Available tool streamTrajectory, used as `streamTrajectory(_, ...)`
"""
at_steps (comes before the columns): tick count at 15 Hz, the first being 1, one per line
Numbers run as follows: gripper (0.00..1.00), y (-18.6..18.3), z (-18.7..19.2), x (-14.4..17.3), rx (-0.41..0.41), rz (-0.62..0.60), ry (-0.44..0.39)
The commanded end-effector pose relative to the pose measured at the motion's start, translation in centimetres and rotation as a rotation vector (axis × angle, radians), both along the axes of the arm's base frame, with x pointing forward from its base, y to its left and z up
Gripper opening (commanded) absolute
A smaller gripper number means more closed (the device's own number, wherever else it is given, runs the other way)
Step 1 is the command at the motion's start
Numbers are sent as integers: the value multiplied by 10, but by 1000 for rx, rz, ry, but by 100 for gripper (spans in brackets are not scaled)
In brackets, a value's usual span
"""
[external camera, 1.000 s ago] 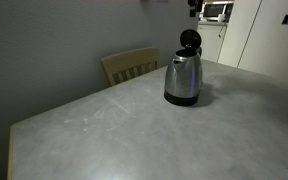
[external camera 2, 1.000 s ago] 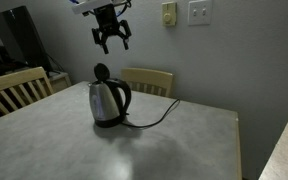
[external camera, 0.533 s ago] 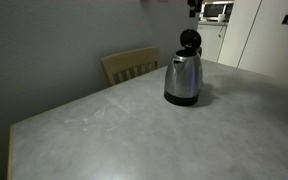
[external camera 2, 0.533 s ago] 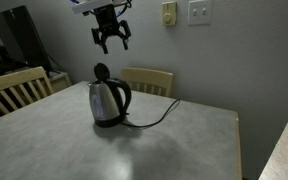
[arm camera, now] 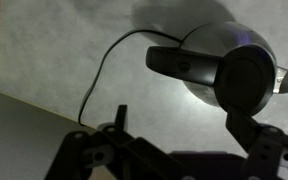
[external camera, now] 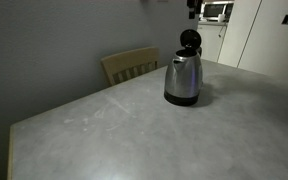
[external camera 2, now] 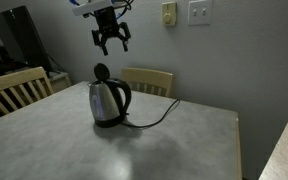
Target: Close the lid of the electric kettle.
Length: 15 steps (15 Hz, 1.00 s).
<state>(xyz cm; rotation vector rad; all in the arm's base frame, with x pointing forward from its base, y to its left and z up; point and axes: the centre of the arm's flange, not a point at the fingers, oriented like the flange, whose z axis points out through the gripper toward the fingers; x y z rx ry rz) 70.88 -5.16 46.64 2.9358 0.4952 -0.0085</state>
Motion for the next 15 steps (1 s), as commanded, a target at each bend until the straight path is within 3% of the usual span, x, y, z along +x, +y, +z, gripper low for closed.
streamTrajectory(1,100,1,-11,9,-14,-15,31)
streamTrajectory(2,100,1,-15,9,-17,-27,39)
streamTrajectory(3,76,1,-18,9,-22,-37,46)
streamTrajectory(4,74,1,-22,9,-23,-43,51)
streamTrajectory(13,10,14,-51,8,-15,-81,144)
streamTrajectory(15,0,21,-56,7,-11,-65,169)
